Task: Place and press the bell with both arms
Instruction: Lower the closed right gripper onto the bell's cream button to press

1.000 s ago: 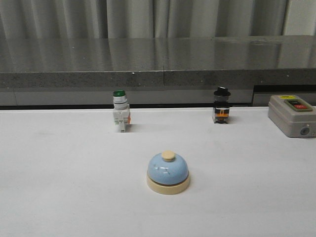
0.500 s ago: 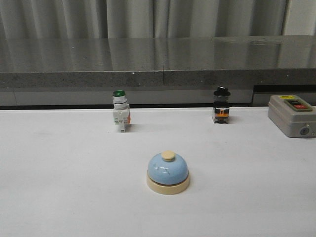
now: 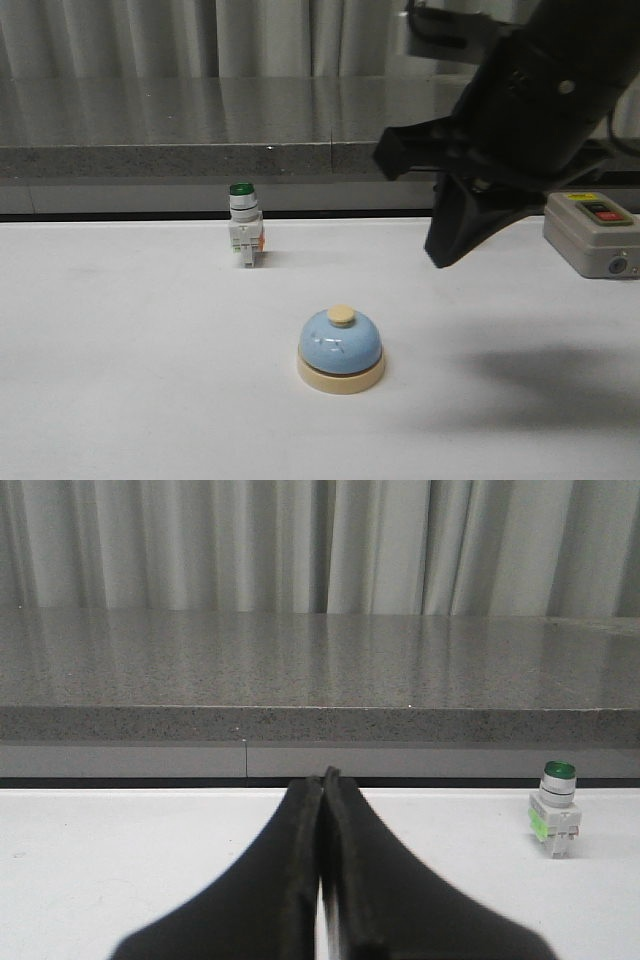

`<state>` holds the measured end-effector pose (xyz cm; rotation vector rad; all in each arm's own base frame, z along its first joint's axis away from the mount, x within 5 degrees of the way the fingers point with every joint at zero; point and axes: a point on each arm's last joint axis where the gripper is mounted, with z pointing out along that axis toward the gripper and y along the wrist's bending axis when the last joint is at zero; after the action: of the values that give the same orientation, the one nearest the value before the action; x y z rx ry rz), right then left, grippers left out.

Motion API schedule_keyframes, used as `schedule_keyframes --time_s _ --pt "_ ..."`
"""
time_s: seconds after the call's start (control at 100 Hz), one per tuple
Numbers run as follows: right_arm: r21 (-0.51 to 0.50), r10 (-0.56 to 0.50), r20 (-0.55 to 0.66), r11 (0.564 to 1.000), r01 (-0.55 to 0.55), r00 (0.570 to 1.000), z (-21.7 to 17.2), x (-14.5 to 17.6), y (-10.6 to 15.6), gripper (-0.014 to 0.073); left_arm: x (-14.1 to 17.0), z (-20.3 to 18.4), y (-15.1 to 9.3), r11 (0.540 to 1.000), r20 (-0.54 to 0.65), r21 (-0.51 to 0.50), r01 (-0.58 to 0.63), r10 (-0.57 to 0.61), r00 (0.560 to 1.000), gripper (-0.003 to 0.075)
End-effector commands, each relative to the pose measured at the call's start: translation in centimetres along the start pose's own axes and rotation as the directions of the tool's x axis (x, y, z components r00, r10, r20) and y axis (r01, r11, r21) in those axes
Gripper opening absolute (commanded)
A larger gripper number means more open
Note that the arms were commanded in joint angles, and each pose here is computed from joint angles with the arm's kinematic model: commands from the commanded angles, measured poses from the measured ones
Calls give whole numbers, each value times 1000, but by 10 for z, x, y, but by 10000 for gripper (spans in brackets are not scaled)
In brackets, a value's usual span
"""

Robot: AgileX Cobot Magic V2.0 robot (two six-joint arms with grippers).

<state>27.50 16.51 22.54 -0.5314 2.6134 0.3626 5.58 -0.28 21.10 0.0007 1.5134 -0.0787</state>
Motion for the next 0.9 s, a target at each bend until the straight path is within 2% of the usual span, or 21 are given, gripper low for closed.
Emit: schedule_keyframes --time_s 0.0,0.34,0.7,0.89 --pt "-23 -32 99 999 34 995 -7 -22 12 -64 9 -1 0 1000 59 2 9 -9 998 -21" --pt "-62 -99 82 993 105 992 19 -40 43 -64 9 -1 0 1000 59 2 9 -9 998 -21" --pt "-66 -100 70 992 104 993 24 -38 45 -64 9 -1 0 1000 59 2 9 -9 998 -21" --pt "-65 -105 19 992 106 994 38 -33 46 -64 9 -1 0 1000 59 2 9 -9 998 -21"
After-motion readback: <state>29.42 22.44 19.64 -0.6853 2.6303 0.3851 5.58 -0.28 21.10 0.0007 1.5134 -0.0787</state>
